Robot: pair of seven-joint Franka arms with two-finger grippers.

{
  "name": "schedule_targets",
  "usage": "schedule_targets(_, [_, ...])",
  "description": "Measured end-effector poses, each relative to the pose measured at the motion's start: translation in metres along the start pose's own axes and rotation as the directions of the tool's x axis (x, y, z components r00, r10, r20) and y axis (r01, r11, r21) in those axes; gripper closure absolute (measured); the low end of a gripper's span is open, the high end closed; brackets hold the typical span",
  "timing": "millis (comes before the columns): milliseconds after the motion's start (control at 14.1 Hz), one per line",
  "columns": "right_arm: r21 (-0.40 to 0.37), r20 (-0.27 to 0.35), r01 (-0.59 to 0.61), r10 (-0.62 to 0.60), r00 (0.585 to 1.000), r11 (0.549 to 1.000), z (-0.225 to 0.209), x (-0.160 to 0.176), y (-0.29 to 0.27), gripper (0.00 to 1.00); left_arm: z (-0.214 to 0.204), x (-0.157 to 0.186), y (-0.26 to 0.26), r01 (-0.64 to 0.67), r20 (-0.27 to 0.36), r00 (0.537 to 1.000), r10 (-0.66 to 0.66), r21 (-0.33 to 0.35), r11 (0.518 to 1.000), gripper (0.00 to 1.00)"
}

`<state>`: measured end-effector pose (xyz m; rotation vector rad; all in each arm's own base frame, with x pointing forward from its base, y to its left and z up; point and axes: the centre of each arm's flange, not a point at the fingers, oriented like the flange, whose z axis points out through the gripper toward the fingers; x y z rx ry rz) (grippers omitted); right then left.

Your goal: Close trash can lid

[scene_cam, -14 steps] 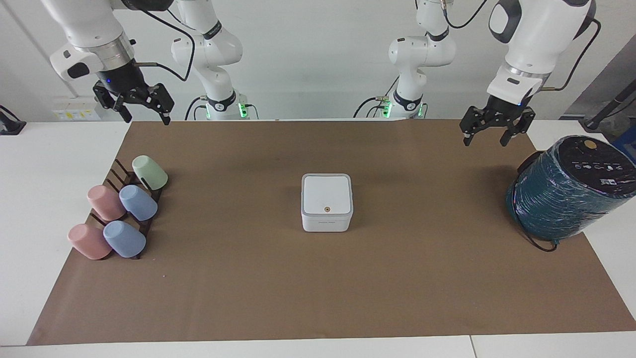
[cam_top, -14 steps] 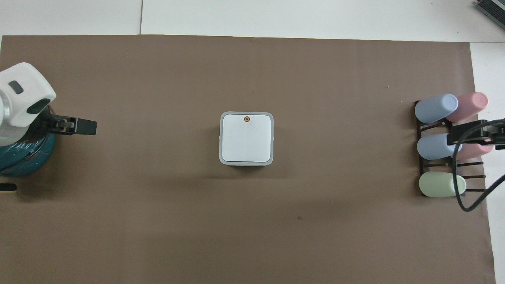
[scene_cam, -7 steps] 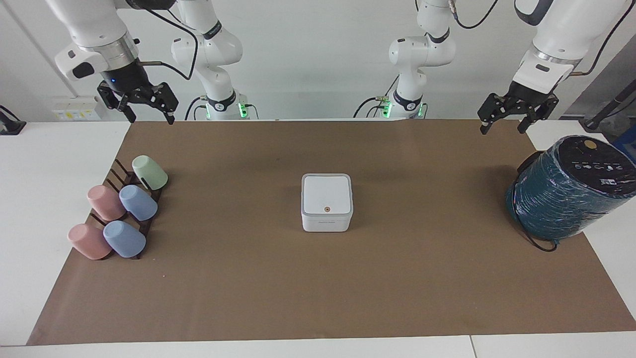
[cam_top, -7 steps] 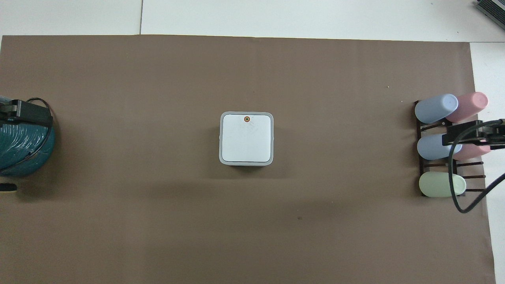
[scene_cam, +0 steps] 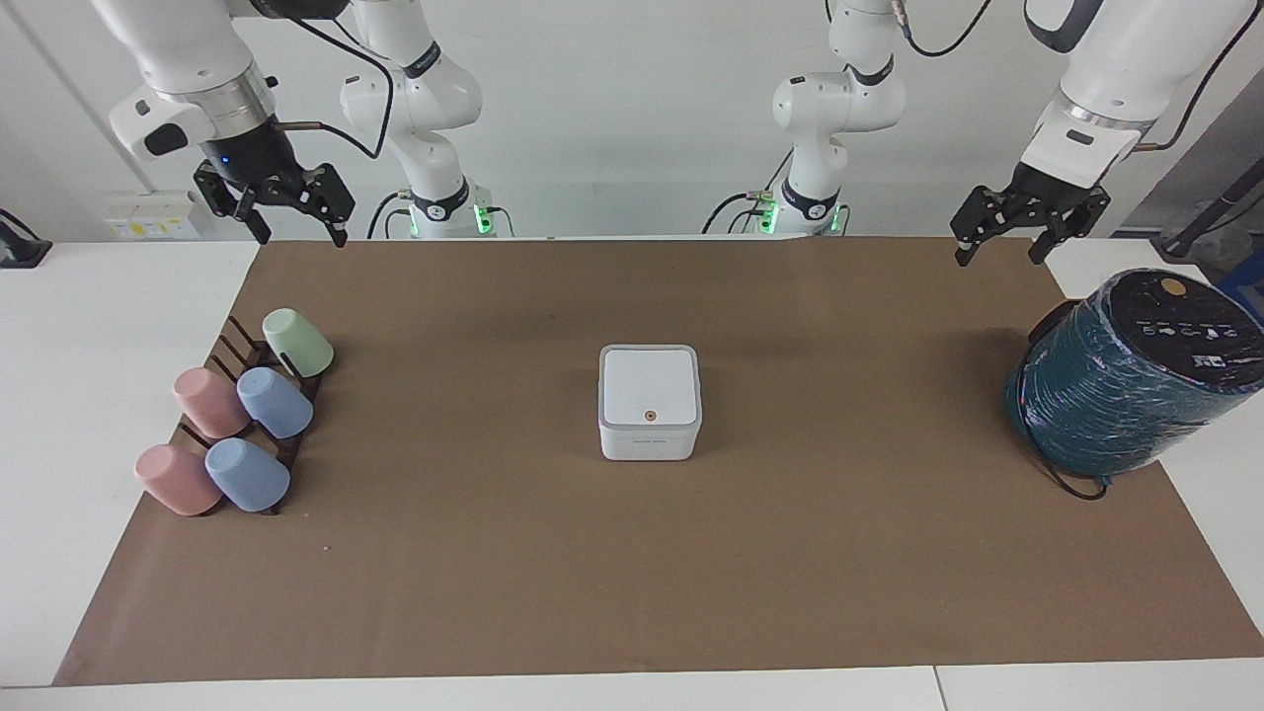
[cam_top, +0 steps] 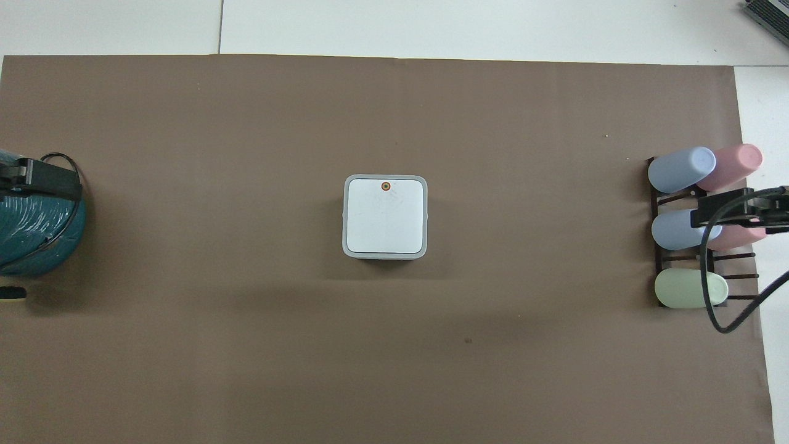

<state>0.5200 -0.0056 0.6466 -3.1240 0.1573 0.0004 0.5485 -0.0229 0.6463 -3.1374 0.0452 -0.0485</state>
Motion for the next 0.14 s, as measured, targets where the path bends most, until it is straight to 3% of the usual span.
schedule_targets(142, [0.000,0.000,0.000,0.000,1.000,1.000,0.0000,0.0000,0.0000,0.00,0.0012,-0.0001,-0.0005,0.024,0.003,1.000,-0.024,0.000,1.000,0.00])
